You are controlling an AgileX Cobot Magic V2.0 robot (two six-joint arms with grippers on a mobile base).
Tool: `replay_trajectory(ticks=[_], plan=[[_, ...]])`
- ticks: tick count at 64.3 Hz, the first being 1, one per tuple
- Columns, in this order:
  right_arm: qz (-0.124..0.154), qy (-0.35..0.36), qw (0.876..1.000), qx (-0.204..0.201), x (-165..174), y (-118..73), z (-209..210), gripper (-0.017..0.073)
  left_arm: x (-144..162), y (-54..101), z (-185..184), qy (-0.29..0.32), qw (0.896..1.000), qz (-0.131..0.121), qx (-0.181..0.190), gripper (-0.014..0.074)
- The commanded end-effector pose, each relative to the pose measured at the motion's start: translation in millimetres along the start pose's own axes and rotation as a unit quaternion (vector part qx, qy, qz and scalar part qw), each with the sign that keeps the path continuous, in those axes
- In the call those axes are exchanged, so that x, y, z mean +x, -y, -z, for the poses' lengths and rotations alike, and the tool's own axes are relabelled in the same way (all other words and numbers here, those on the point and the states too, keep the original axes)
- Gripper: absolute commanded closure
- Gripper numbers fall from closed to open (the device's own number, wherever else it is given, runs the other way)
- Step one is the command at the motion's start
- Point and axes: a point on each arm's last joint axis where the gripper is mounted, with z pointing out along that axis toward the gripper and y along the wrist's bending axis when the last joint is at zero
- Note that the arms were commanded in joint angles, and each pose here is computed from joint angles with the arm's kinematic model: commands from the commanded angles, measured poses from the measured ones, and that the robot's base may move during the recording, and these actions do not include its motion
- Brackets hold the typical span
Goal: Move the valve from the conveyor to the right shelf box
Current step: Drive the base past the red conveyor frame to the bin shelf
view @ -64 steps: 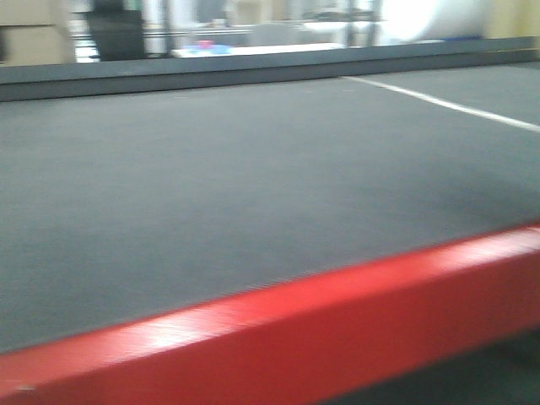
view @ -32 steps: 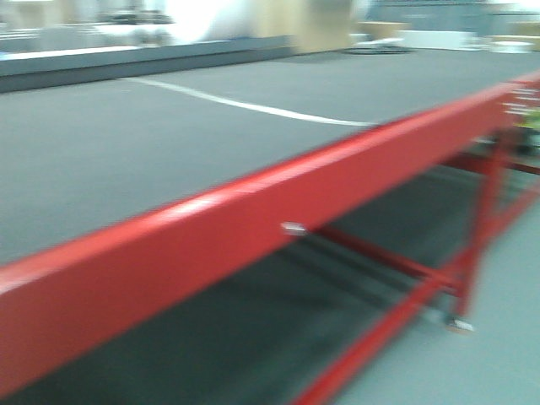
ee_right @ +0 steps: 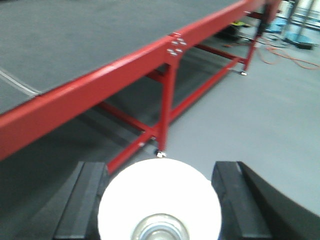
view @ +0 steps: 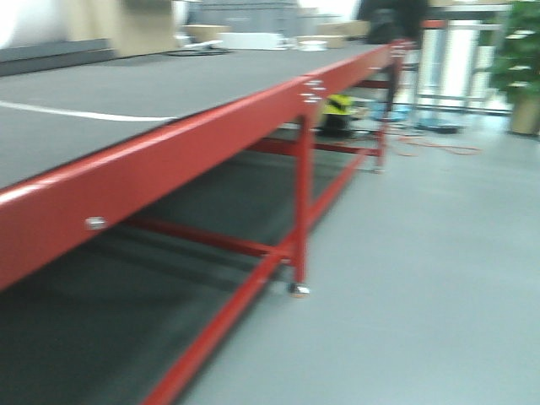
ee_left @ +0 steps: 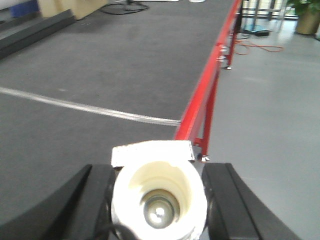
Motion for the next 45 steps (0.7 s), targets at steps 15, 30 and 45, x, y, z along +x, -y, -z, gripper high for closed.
replay_trajectory(ticks=[15, 30, 45], plan=[[0.004, 0.046, 0.999, 0.006, -10.1, 0.6, 5.3, 0.0713, -7.6, 0.5, 5.2, 0.035, 0.999, 0.005, 0.001, 0.0705], [0.004, 0.046, 0.999, 0.006, -10.1, 0.6, 5.3, 0.0713, -7.6, 0.5, 5.2, 0.035, 0.999, 0.005, 0.001, 0.0705], [0.004, 0.046, 0.999, 0.006, -10.1, 0.6, 5.3, 0.0713, -7.6, 0.5, 5.2, 0.035, 0.999, 0.005, 0.001, 0.0705]])
